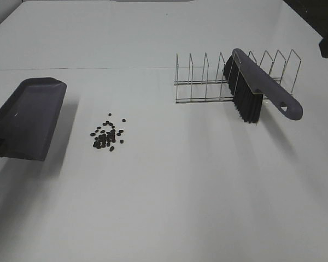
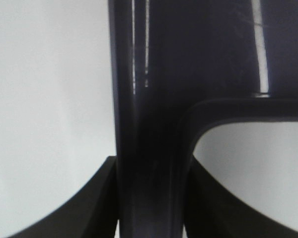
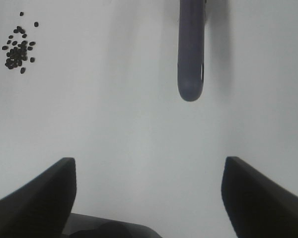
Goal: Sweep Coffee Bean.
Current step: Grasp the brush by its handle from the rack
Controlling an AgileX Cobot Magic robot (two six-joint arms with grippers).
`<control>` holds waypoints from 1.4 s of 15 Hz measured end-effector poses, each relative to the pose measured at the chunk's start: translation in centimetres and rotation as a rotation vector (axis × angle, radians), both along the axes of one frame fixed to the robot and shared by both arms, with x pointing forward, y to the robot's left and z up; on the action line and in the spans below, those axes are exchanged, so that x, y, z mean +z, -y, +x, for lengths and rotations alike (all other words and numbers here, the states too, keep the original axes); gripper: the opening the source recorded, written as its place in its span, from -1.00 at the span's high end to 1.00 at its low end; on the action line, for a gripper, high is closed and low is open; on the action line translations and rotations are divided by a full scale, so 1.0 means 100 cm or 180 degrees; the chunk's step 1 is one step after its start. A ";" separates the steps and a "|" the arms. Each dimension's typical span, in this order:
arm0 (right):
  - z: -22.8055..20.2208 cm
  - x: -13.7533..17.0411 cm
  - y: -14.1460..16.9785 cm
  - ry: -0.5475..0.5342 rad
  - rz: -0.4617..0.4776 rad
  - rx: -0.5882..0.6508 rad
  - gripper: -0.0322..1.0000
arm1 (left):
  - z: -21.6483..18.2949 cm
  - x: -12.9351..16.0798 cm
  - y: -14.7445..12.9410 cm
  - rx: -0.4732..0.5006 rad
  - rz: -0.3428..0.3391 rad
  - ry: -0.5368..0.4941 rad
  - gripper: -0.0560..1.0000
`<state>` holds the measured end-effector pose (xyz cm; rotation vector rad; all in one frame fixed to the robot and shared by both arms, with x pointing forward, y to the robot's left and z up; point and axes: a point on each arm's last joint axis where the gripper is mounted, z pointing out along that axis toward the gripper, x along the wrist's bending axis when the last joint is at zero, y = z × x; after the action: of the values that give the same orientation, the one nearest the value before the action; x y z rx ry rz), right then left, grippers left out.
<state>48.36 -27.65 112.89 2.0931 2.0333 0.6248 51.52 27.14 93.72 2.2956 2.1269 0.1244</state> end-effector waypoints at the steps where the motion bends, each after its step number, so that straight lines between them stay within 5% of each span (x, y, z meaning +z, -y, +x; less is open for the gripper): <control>1: 0.016 0.001 -0.001 -0.0035 -0.0001 0.0006 -0.51 | 0.000 0.000 0.000 -0.0010 0.0012 0.0002 0.27; 6: 0.095 -0.007 -0.003 -0.0074 -0.0020 0.0048 -0.51 | 0.000 0.000 -0.001 -0.0019 0.0022 0.0003 0.27; 12: 0.204 -0.070 -0.006 -0.0205 -0.0077 0.0182 -0.50 | 0.000 0.000 -0.001 -0.0019 0.0022 0.0003 0.27; 17: 0.239 -0.149 -0.007 -0.0527 -0.0120 0.0277 -0.50 | 0.000 0.000 -0.001 -0.0019 0.0022 0.0003 0.27; 21: 0.252 -0.181 -0.007 -0.0443 -0.0128 0.0223 -0.40 | 0.000 0.000 -0.001 -0.0019 0.0020 0.0012 0.27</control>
<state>73.54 -26.99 94.82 2.1050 2.1821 0.4557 51.55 27.19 93.73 2.3031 2.1207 0.1354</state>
